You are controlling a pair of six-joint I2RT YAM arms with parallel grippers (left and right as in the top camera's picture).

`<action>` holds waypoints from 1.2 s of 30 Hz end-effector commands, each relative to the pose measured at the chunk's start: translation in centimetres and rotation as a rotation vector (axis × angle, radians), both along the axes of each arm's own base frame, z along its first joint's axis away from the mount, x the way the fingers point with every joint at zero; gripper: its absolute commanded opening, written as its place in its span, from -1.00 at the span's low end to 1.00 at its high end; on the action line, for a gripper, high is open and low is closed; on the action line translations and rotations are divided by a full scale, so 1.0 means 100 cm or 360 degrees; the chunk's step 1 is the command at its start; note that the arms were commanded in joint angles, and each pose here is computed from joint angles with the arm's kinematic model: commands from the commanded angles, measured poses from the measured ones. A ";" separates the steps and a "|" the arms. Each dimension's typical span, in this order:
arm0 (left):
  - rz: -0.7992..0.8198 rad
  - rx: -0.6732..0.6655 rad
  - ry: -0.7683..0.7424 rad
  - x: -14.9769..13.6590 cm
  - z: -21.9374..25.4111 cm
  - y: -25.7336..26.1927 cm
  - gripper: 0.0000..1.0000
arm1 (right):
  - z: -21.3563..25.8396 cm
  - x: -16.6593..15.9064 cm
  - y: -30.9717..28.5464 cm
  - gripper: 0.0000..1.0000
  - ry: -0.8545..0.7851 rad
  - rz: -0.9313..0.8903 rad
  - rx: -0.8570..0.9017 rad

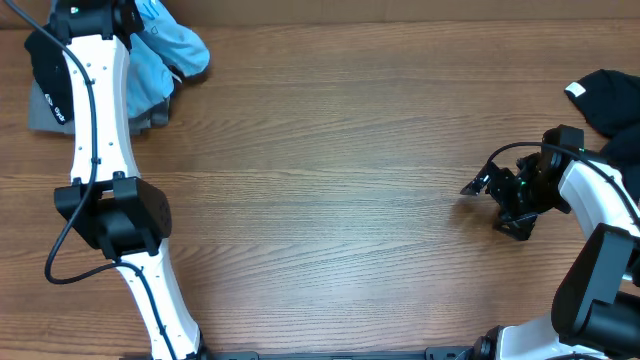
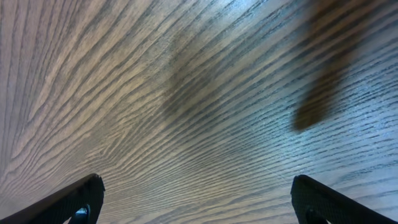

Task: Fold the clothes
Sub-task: 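Lower the shirt onto the grey stack and press it flat with the left gripper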

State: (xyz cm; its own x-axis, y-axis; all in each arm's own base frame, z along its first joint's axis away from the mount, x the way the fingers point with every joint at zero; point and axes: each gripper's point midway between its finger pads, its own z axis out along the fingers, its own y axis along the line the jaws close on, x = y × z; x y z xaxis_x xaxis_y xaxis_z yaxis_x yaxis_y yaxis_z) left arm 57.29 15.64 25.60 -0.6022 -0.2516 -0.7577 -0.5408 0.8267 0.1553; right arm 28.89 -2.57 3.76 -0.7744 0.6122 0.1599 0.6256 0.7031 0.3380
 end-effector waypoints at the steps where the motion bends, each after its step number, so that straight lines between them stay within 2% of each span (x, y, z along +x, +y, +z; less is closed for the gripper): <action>1: 0.0170 -0.0028 -0.0114 -0.007 0.014 0.028 -0.85 | -0.001 -0.001 0.002 1.00 0.0011 -0.0006 0.0019; 12: 0.0270 -0.0141 -0.0138 -0.011 -0.007 0.066 -0.85 | -0.001 -0.003 0.003 1.00 0.0020 -0.0005 0.0028; 22: 0.0357 -0.0105 -0.0203 0.001 -0.027 0.103 -0.72 | -0.001 -0.010 0.006 1.00 0.0067 -0.0002 0.0042; 29: 0.0566 0.0001 -0.0095 -0.019 -0.060 0.151 -0.63 | 0.000 -0.014 0.008 1.00 0.0097 -0.0002 0.0052; 35: 0.0682 -0.0008 0.0022 -0.046 -0.085 0.187 -0.27 | 0.000 -0.018 0.009 1.00 0.0122 -0.0002 0.0060; 36: 0.0698 -0.0011 0.0032 -0.050 -0.086 0.192 0.10 | 0.000 -0.018 0.009 1.00 0.0122 -0.0002 0.0060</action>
State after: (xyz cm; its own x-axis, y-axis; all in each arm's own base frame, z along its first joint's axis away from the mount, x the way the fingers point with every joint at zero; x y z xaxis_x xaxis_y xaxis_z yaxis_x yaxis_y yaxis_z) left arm 54.05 32.47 17.54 -0.4624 -0.4741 -0.7492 -0.8056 0.5776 0.1317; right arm 27.23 -2.03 3.87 -0.7590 0.6092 0.2298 0.6505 0.6941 0.3083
